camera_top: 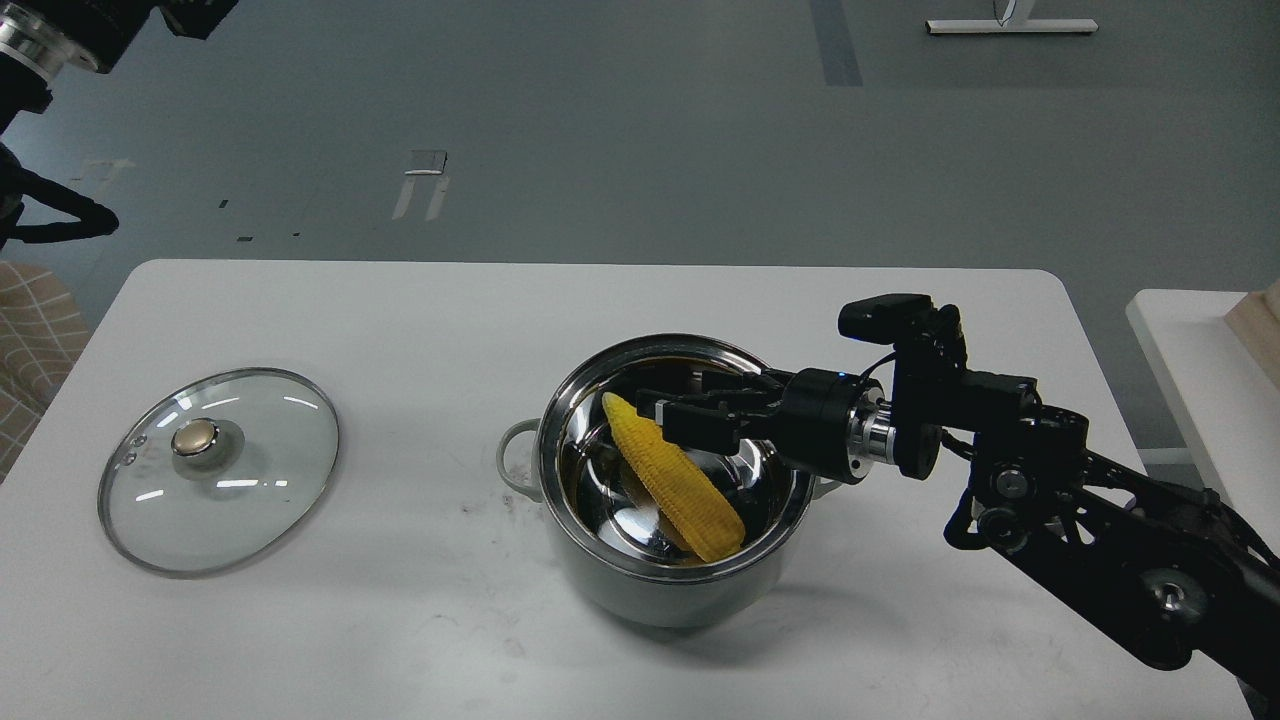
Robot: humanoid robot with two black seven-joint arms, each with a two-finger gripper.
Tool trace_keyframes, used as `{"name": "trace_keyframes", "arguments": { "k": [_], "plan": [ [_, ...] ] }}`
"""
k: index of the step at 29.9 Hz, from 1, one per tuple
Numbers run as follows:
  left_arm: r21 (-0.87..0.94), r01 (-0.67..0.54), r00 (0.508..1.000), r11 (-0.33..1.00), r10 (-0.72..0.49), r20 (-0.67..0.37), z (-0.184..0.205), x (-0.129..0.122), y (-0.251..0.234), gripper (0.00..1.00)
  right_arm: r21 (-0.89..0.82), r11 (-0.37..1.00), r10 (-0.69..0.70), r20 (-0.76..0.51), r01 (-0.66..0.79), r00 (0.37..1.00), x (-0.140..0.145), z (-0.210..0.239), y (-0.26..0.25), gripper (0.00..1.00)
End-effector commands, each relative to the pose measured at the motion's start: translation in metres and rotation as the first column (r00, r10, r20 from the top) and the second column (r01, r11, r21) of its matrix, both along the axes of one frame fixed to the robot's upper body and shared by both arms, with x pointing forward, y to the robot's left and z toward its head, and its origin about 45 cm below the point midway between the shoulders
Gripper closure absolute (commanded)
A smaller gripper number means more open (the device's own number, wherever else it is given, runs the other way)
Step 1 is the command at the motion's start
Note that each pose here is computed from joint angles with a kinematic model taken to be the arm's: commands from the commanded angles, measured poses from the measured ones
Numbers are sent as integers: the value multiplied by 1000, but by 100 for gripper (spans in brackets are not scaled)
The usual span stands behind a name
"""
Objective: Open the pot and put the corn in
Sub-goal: 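Open the right gripper and withdraw it upward from the pot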
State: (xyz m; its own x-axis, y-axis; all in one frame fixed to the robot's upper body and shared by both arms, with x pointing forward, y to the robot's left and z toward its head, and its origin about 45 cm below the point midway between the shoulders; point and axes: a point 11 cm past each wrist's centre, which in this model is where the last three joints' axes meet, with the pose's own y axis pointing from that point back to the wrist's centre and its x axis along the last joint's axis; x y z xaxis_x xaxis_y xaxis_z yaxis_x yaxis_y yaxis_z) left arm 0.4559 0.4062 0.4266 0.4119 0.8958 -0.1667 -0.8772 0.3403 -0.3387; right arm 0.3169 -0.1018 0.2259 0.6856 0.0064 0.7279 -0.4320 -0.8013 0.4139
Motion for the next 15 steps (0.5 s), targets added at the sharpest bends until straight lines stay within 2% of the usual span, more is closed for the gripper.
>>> {"name": "trace_keyframes", "arguments": {
  "k": [1,3,7,10,15],
  "plan": [
    [-3,0,1000,1000,0,0,0,0,0,2,51,998,-42,41,40,998,14,20,-3,1],
    [-4,1,1000,1000,-1,-1,-1,0,-1,2,185,977,-123,82,107,989,35,58,-5,0],
    [-10,-1,1000,1000,1,-1,-2,0,0,2,414,893,-219,52,179,974,59,106,-7,0],
    [-23,-3,1000,1000,3,-4,-5,2,-1,2,574,783,-311,24,242,950,87,152,-34,0],
    [-29,-5,1000,1000,5,-8,-8,2,0,2,758,566,-349,-137,325,927,124,195,-81,0]
  ]
}}
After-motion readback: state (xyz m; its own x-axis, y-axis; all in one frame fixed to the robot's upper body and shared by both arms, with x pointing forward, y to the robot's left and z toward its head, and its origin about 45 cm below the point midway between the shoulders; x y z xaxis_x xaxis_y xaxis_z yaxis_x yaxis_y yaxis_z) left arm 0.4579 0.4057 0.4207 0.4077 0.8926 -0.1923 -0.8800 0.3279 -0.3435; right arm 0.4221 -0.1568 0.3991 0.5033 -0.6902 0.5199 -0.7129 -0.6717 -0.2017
